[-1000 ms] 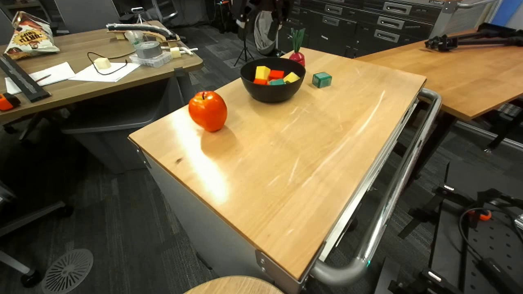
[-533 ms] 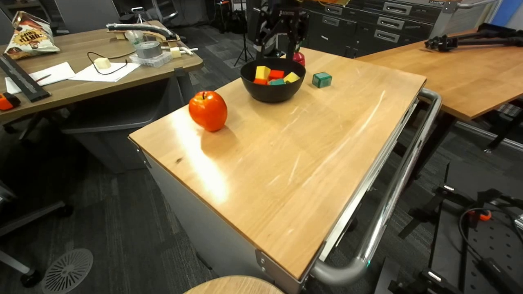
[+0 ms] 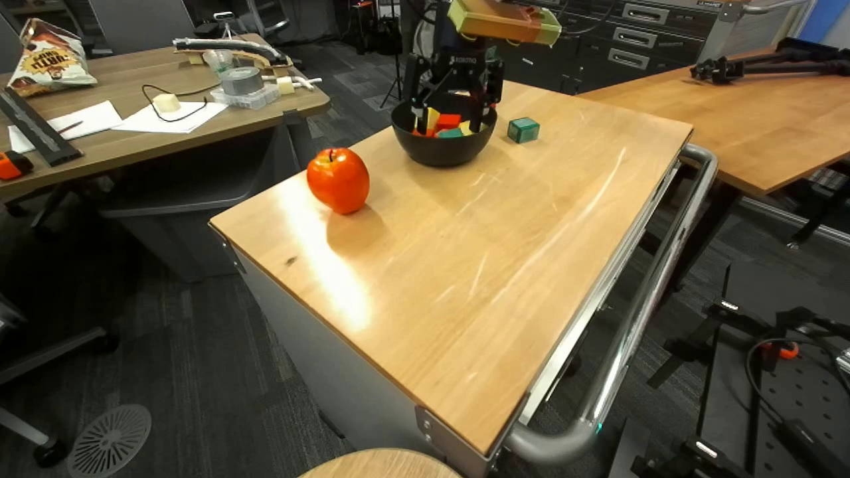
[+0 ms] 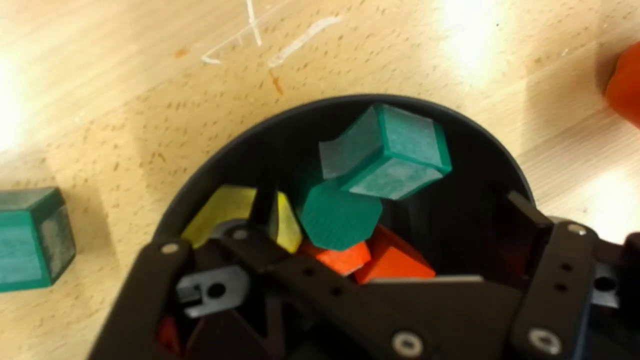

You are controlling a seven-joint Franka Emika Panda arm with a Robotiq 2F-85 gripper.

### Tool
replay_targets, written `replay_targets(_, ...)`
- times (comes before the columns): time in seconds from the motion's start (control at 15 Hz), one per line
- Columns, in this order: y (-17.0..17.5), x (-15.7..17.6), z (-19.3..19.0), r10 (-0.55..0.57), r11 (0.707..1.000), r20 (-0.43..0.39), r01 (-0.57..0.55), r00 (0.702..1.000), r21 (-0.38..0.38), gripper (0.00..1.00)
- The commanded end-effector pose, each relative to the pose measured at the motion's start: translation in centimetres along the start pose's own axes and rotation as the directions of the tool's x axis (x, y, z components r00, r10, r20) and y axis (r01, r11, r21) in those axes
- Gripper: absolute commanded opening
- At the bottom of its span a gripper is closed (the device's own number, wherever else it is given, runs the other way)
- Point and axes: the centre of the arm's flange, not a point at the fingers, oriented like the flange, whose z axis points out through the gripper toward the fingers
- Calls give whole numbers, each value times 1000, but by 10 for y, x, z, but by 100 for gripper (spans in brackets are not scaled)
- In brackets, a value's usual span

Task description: Take most of the objects from the bowl one at a time and put them on the table, then move the apple to the right, then take the block from the bowl and put it on the table

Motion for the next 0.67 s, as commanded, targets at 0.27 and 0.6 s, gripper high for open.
replay_targets(0.27,-7,10,14,78,997,101,-78,992,-3,49)
replay_targets(0.6,-3,13,4,97,995,91,-99,991,14,15)
